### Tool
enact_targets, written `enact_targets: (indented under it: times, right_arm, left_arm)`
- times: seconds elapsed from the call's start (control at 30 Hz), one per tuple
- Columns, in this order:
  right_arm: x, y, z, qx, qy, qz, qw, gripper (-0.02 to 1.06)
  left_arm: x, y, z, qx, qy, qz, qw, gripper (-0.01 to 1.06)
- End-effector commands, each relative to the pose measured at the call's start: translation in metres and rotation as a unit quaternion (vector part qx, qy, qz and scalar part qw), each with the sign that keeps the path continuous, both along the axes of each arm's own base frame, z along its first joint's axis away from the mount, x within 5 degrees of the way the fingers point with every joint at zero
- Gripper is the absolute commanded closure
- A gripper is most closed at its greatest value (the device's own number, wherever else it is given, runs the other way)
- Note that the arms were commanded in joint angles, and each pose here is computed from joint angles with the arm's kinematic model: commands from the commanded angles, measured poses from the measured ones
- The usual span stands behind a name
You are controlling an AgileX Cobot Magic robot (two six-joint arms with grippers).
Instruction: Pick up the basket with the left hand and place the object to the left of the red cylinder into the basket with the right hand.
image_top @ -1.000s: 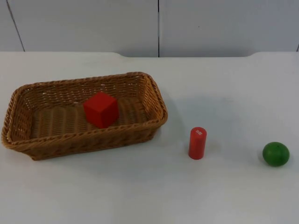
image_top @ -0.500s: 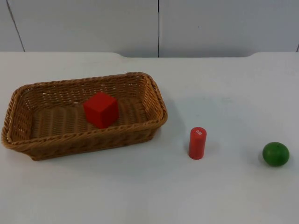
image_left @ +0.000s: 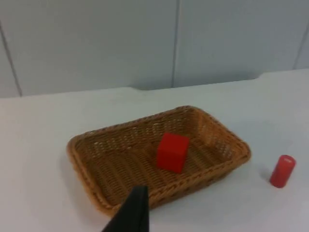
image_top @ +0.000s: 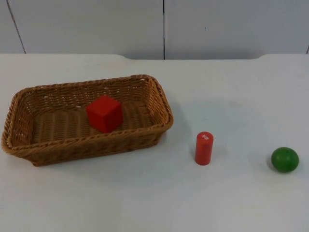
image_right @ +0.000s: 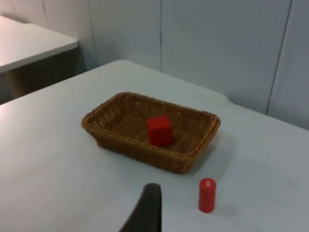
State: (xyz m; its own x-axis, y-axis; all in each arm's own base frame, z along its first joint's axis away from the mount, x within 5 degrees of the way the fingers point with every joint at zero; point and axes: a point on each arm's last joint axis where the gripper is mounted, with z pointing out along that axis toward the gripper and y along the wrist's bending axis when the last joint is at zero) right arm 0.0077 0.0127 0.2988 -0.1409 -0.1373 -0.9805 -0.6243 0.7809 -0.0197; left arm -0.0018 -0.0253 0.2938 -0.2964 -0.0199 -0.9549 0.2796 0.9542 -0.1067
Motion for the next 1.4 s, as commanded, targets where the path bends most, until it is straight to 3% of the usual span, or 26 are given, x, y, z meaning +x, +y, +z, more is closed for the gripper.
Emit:
enact_targets:
  times: [0.0, 0.13, 0.2, 0.47, 0.67, 0.83, 1.03, 1.37]
  right_arm:
    - [-0.003, -0.006, -0.001, 0.005, -0.003, -0.020, 0.9998, 0.22]
    - [-0.006, -0.015, 0.001, -0.006, 0.024, -0.056, 0.9981, 0.22]
    - [-0.011, -0.023, 0.002, -0.037, 0.045, -0.072, 0.9957, 0.22]
    - [-0.010, -0.024, -0.015, -0.087, 0.093, -0.076, 0.9889, 0.22]
    - [-0.010, -0.023, -0.018, -0.090, 0.103, -0.070, 0.9881, 0.22]
    - [-0.011, -0.021, -0.018, -0.091, 0.104, -0.056, 0.9889, 0.22]
    - [-0.012, -0.020, -0.018, -0.090, 0.106, -0.055, 0.9888, 0.22]
    - [-0.012, -0.020, -0.018, -0.085, 0.108, -0.056, 0.9890, 0.22]
  left_arm:
    - [0.000, 0.003, -0.001, -0.006, 0.006, 0.018, 1.000, 0.00]
    - [0.001, 0.008, -0.002, 0.015, 0.004, 0.034, 0.999, 0.00]
    - [0.000, 0.010, -0.002, 0.026, 0.005, 0.037, 0.999, 0.00]
    - [-0.004, 0.015, -0.004, 0.059, 0.032, 0.053, 0.996, 0.00]
    - [-0.005, 0.019, -0.013, 0.080, 0.071, 0.065, 0.992, 0.00]
    - [-0.003, 0.022, -0.019, 0.070, 0.094, 0.092, 0.989, 0.00]
    - [-0.003, 0.026, -0.019, 0.059, 0.097, 0.116, 0.987, 0.00]
    - [-0.003, 0.026, -0.019, 0.060, 0.097, 0.115, 0.987, 0.00]
